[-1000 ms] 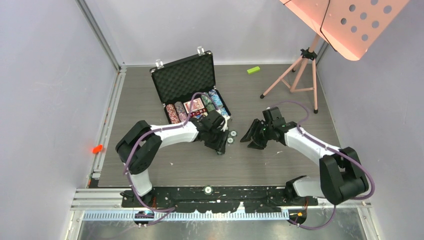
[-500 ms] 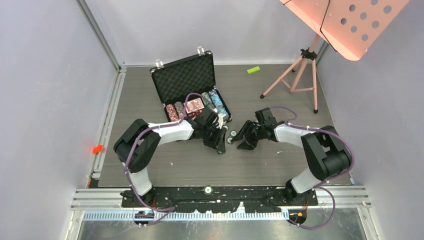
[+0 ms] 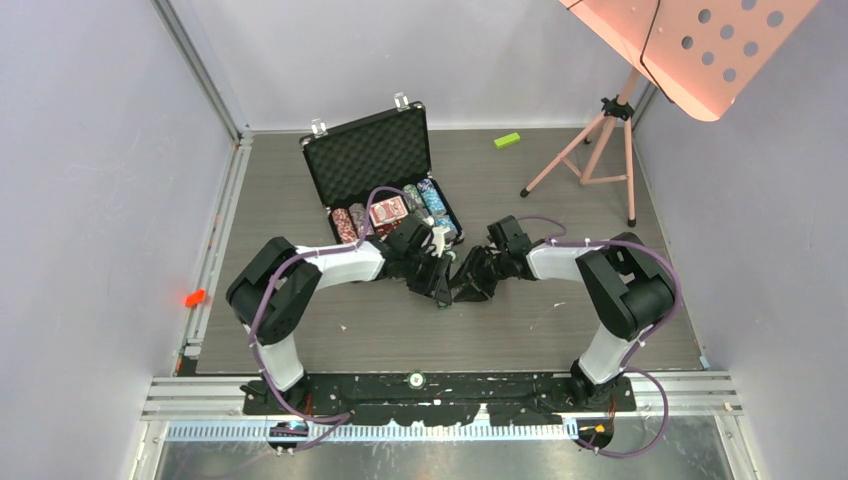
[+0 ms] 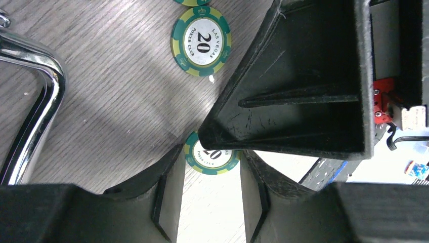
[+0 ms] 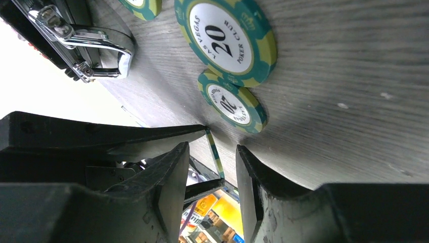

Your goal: Pack up texas hold em set

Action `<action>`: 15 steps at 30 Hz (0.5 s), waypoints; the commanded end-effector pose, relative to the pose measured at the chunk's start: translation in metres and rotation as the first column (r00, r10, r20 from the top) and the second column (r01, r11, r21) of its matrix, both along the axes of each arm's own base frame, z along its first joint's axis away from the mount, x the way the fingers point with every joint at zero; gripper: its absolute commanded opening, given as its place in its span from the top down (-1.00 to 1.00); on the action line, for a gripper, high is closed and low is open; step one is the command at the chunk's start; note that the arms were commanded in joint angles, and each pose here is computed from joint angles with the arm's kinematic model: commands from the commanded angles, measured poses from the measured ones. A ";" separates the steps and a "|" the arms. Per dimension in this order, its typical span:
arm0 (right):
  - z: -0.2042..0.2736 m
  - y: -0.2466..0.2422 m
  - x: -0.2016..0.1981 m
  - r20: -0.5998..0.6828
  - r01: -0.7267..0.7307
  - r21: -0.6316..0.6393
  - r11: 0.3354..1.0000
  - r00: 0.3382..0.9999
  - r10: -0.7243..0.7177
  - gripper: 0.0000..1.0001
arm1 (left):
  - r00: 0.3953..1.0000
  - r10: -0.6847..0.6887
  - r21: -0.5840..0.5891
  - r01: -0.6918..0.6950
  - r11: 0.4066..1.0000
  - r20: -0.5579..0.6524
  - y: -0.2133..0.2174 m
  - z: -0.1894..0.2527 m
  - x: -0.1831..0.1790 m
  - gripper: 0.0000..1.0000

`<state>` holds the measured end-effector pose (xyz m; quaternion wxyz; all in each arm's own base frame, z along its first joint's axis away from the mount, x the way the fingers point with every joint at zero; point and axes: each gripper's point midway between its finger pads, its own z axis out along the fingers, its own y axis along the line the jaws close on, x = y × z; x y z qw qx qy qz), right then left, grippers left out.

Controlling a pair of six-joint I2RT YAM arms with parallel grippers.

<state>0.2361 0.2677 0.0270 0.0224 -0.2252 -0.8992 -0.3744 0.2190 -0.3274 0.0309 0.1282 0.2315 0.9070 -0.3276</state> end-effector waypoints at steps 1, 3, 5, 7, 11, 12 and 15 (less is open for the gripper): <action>0.010 0.008 0.003 0.005 -0.026 0.028 0.999 1.000 0.026 0.17 | 1.000 -0.003 0.088 0.004 0.996 -0.016 0.021 -0.029 -0.007 0.35; 0.010 0.008 0.003 0.003 -0.027 0.027 0.999 1.000 0.026 0.33 | 1.000 -0.003 0.081 0.004 0.997 -0.012 0.021 -0.027 -0.007 0.35; 0.011 0.008 0.003 0.007 -0.026 0.028 0.999 1.000 0.025 0.48 | 1.000 -0.003 0.075 0.003 0.997 -0.004 0.021 -0.025 -0.006 0.35; 0.013 0.009 0.004 0.010 -0.021 0.035 0.999 1.000 0.021 0.59 | 1.000 -0.002 0.068 0.002 0.998 0.007 0.021 -0.022 -0.005 0.35; 0.016 0.012 0.005 0.008 -0.013 0.059 0.998 1.000 0.012 0.75 | 1.000 0.005 0.059 -0.007 0.998 0.020 0.021 -0.017 -0.002 0.35; 0.017 0.012 0.004 0.005 -0.013 0.064 0.998 1.000 0.012 0.76 | 1.000 0.008 0.057 -0.009 0.998 0.021 0.021 -0.017 -0.002 0.34; 0.018 0.013 0.004 0.004 -0.008 0.076 0.997 1.000 0.008 0.74 | 1.000 0.012 0.051 -0.014 0.999 0.028 0.022 -0.016 -0.001 0.34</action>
